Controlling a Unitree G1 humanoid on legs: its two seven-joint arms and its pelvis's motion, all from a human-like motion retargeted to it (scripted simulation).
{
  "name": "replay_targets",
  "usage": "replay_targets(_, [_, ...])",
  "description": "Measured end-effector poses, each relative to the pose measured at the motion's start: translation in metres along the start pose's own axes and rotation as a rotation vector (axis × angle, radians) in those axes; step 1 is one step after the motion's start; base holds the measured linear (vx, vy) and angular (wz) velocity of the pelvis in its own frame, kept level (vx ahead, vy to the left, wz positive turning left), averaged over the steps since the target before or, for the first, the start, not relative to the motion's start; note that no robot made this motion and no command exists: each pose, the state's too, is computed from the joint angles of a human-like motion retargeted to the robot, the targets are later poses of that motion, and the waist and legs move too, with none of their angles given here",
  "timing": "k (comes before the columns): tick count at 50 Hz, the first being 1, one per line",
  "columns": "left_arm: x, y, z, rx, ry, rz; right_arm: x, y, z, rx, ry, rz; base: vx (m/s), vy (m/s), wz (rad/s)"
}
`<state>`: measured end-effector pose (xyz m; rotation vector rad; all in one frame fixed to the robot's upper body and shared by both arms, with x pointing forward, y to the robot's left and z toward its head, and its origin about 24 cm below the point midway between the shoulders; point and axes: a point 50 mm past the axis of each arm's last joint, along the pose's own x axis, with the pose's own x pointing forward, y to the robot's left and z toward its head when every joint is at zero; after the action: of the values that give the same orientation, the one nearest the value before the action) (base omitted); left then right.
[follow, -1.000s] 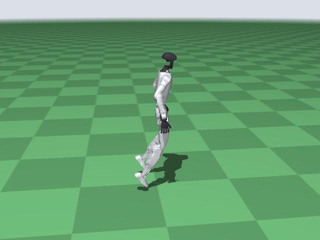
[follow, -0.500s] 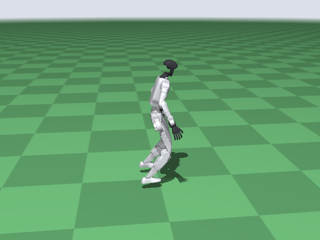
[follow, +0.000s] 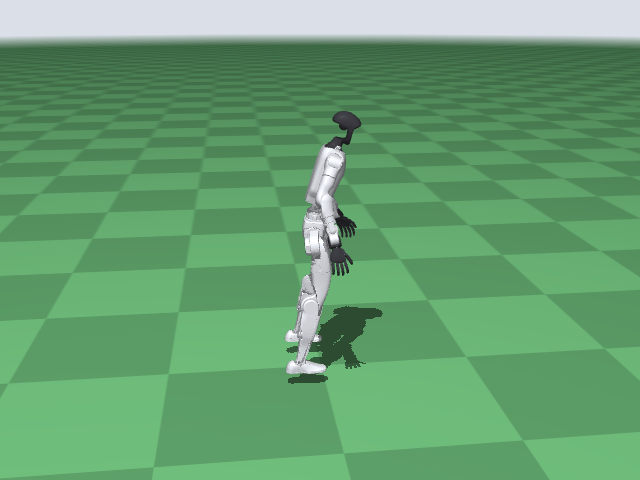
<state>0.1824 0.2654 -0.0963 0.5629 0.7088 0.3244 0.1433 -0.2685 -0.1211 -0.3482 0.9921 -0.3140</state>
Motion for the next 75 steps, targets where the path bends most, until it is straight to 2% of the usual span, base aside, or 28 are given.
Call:
replay_targets(6, [-0.011,-0.009,-0.004,-0.147,0.011,0.009,-0.01,0.017,0.004,-0.157,-0.074,0.149,-0.02,0.0,-0.19])
replay_targets(11, [-0.008,-0.008,0.023,-0.199,-0.115,-0.039,-0.01,0.026,0.012,-0.31,-0.113,0.223,-0.15,-0.03,0.02])
replay_targets(18, [0.003,-0.013,0.089,-0.183,-0.249,-0.019,0.0,0.008,0.018,-0.255,-0.08,0.039,-0.18,0.02,0.59])
replay_targets(22, [0.017,-0.008,0.095,0.004,-0.249,-0.005,0.014,0.0,0.062,-0.358,-0.131,-0.076,-0.11,0.0,0.11])
replay_targets(25, [0.022,0.007,0.065,0.256,-0.213,0.013,0.008,-0.004,0.104,-0.392,-0.332,-0.124,0.05,-0.01,-0.03])
replay_targets(27, [0.014,0.014,0.032,0.363,-0.175,0.016,-0.007,-0.012,0.107,-0.334,-0.439,-0.103,0.3,-0.04,-0.07])
replay_targets(30, [-0.015,0.015,-0.03,0.439,-0.096,-0.064,-0.029,-0.028,0.062,-0.192,-0.409,-0.006,0.48,-0.05,-0.07])
replay_targets(33, [-0.045,0.012,-0.084,0.475,0.038,-0.25,-0.041,-0.03,-0.014,-0.082,-0.174,0.13,0.42,-0.25,-0.19])
replay_targets(35, [-0.058,0.009,-0.108,0.433,0.164,-0.308,-0.044,-0.026,-0.055,-0.07,0.004,0.199,0.23,-0.02,-0.13])
replay_targets(38, [-0.071,0.003,-0.133,0.374,0.364,-0.311,-0.039,-0.033,-0.08,-0.114,0.181,0.235,0.01,0.28,0.31])
replay_targets(46, [-0.056,0.03,-0.137,0.271,0.55,-0.103,-0.008,-0.046,-0.043,-0.333,0.231,0.232,-0.2,-0.17,-0.56])
replay_targets(55, [-0.055,0.042,-0.125,0.054,0.421,-0.024,-0.021,-0.061,-0.063,-0.379,0.25,0.26,0.04,0.18,0.33])
replay_targets(59, [-0.024,0.058,-0.07,-0.02,0.18,0.072,-0.014,-0.067,-0.026,-0.316,0.09,0.162,-0.31,0.07,0.06])
replay_targets(62, [-0.003,0.066,-0.038,-0.102,0.146,0.173,0.0,-0.06,0.006,-0.24,0.013,0.014,-0.43,-0.02,0.15])
replay_targets(65, [0.007,0.046,-0.022,-0.152,0.172,0.184,0.008,-0.036,0.017,-0.178,0.006,-0.057,-0.26,0.0,0.12])
replay_targets(71, [-0.003,0.008,-0.008,-0.001,0.01,0.073,-0.003,-0.001,0.008,-0.146,-0.067,0.04,0.01,0.01,0.01])
replay_targets(75, [-0.011,-0.004,-0.013,-0.154,0.044,0.001,-0.004,0.004,-0.003,-0.085,-0.017,0.117,0.0,0.0,0.0])
